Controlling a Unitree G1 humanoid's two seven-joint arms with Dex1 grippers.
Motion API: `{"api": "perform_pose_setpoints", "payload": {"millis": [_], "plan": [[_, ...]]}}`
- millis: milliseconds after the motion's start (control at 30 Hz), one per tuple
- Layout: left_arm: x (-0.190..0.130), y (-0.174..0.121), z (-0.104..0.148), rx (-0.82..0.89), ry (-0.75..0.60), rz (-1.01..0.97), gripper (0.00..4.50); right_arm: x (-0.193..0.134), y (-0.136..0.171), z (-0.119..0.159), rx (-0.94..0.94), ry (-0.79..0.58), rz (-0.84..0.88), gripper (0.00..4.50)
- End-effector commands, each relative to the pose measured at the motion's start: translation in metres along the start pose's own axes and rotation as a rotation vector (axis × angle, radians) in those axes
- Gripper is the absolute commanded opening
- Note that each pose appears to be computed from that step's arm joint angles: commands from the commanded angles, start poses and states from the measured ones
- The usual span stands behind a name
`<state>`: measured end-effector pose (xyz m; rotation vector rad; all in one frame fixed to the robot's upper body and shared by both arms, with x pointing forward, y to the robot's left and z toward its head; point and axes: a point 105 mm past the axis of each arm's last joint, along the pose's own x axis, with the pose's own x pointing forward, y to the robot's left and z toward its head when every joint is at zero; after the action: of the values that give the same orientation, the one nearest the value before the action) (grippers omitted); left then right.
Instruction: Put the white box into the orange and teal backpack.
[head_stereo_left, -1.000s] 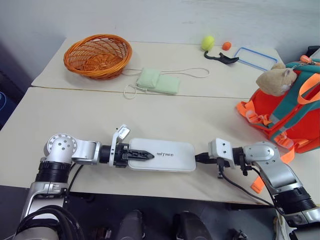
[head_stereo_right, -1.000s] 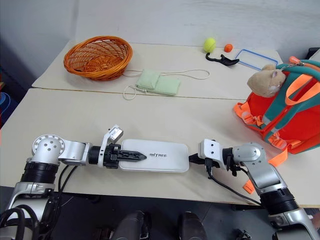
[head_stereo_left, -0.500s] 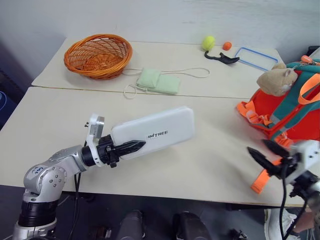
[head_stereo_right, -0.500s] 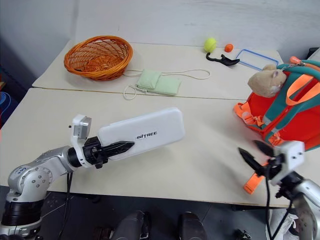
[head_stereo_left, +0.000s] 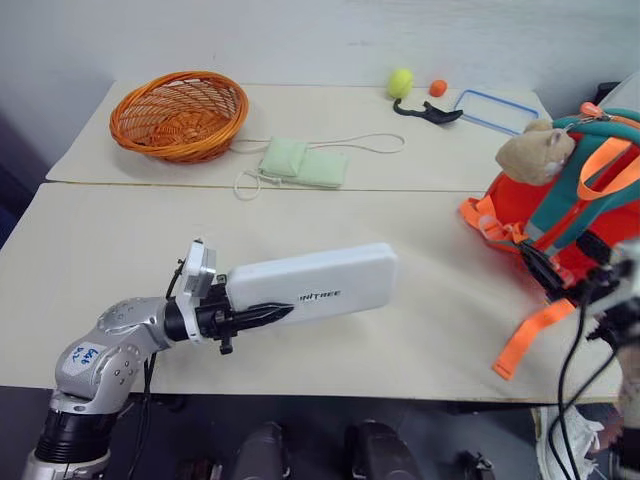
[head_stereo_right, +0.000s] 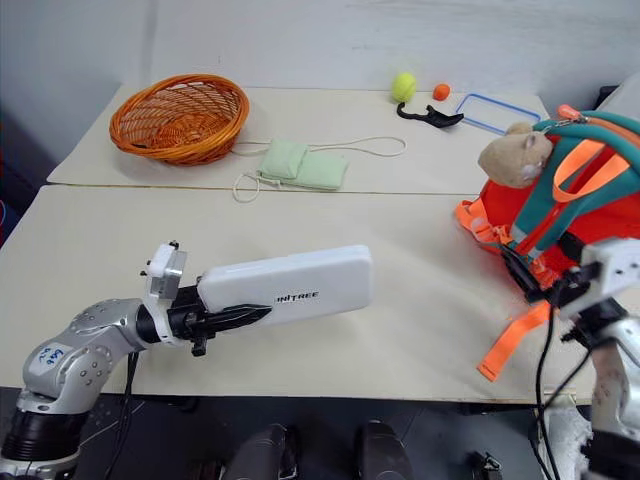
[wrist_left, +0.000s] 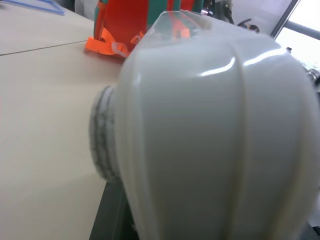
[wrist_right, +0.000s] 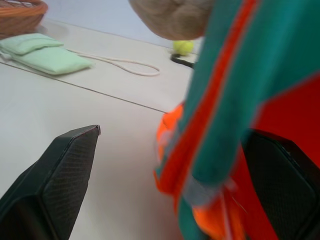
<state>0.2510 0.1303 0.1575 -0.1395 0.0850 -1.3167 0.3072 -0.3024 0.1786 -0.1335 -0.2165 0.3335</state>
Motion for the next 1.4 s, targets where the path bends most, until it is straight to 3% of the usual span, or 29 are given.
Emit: {"api": "perform_pose_setpoints", "payload": {"millis": [33, 133, 233, 267, 333, 433, 533, 667, 733, 867, 1000, 1133, 1267, 1400], "plan": [[-0.002, -0.006, 0.012, 0.044, -0.045, 0.008, 1.29, 0.019, -0.002, 0.004, -0.013, -0.016, 0.038, 4.49], [-0.009, 0.000, 0.028, -0.001, -0.148, 0.077, 1.29, 0.032, 0.001, 0.005, -0.005, -0.041, 0.058, 3.91], [-0.021, 0.005, 0.032, -0.001, -0.181, 0.158, 1.29, 0.046, 0.009, 0.003, -0.014, -0.067, 0.088, 2.93], [-0.024, 0.006, 0.031, -0.006, -0.183, 0.179, 1.29, 0.050, 0.012, 0.003, -0.019, -0.078, 0.100, 2.42], [-0.029, 0.006, 0.028, -0.022, -0.188, 0.212, 1.29, 0.058, 0.020, 0.004, -0.011, -0.104, 0.128, 1.88], [-0.039, 0.009, 0.025, -0.067, -0.225, 0.276, 1.29, 0.075, 0.045, 0.014, 0.020, -0.170, 0.215, 0.89], [-0.048, 0.008, 0.014, -0.119, -0.221, 0.311, 1.29, 0.089, 0.099, 0.028, 0.094, -0.239, 0.390, 0.18], [-0.069, 0.016, 0.007, -0.148, -0.240, 0.401, 1.29, 0.083, 0.182, 0.051, 0.178, -0.292, 0.690, 0.13], [-0.075, 0.019, 0.007, -0.153, -0.255, 0.431, 1.29, 0.078, 0.199, 0.060, 0.211, -0.303, 0.756, 0.13], [-0.091, 0.028, 0.001, -0.162, -0.250, 0.525, 1.29, 0.038, 0.245, 0.083, 0.330, -0.249, 1.066, 0.13], [-0.098, 0.029, 0.001, -0.160, -0.266, 0.546, 1.29, 0.007, 0.242, 0.079, 0.357, -0.092, 1.219, 0.13], [-0.109, 0.015, 0.018, -0.085, -0.330, 0.553, 1.29, 0.006, 0.201, 0.061, 0.287, 0.088, 1.177, 0.13], [-0.112, 0.004, 0.040, 0.009, -0.346, 0.538, 1.29, 0.028, 0.177, 0.060, 0.187, 0.075, 1.062, 0.13], [-0.095, -0.008, 0.067, 0.105, -0.355, 0.466, 1.29, 0.030, 0.179, 0.058, 0.182, 0.070, 1.075, 0.13]]}}
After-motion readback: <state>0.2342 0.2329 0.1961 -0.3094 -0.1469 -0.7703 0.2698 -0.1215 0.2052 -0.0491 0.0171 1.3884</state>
